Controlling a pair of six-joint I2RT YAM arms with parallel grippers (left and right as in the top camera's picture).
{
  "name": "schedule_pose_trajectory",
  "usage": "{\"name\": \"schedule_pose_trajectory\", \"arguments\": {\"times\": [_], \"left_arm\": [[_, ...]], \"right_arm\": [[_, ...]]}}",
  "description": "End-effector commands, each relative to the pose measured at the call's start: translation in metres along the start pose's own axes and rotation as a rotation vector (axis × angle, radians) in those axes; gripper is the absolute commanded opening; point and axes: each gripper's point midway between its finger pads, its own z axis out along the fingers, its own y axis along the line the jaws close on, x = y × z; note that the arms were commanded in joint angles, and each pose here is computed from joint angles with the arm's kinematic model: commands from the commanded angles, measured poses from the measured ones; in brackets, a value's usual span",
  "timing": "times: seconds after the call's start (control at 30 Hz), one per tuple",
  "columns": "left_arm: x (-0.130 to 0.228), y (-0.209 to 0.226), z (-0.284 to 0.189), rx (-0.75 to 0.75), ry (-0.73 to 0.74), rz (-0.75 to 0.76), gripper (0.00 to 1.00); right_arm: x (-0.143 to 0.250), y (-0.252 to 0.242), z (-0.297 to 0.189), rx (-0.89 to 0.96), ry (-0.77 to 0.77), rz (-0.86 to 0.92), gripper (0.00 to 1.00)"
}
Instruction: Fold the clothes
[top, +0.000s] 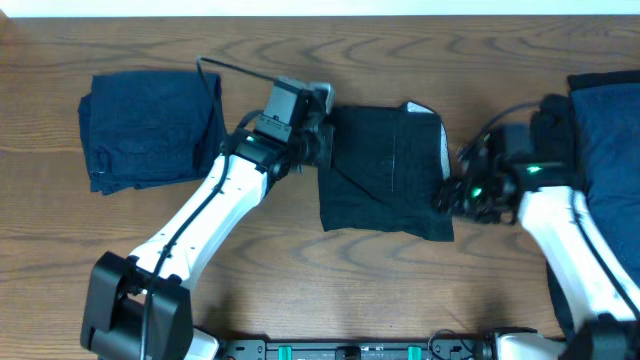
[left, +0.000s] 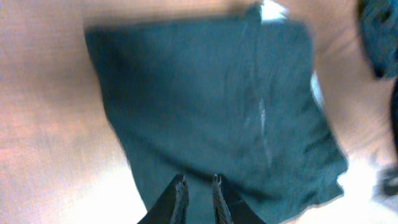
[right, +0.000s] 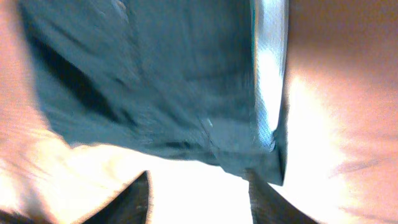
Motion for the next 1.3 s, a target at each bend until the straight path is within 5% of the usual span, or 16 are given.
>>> {"name": "schedule_pose_trajectory", "arguments": {"times": [0.0, 0.07, 0.33, 0.83, 1.03, 1.27], "left_arm": [[0.021, -0.009, 0.011, 0.004, 0.079, -0.021, 0.17], [0.031, -0.018, 0.018, 0.010, 0.110, -0.002, 0.17], [0.068, -0.041, 0.055, 0.008, 0.224, -0.049, 0.17], [0.130, -0.008, 0.076, -0.128, 0.460, -0.088, 0.17], [0.116, 0.056, 0.063, -0.391, 0.407, -0.040, 0.25], [0.054, 0.108, 0.058, -0.585, 0.179, 0.069, 0.26]], "right_arm": [[-0.034, 0.000, -0.045, 0.042, -0.173, -0.044, 0.85], [-0.046, -0.011, -0.062, 0.114, -0.253, -0.039, 0.99], [-0.048, -0.020, -0.072, 0.164, -0.292, -0.031, 0.99], [-0.048, -0.020, -0.072, 0.164, -0.292, -0.032, 0.99], [-0.048, -0.020, -0.072, 0.164, -0.292, -0.032, 0.99], [-0.048, -0.020, -0.072, 0.164, -0.292, -0.032, 0.99]]}}
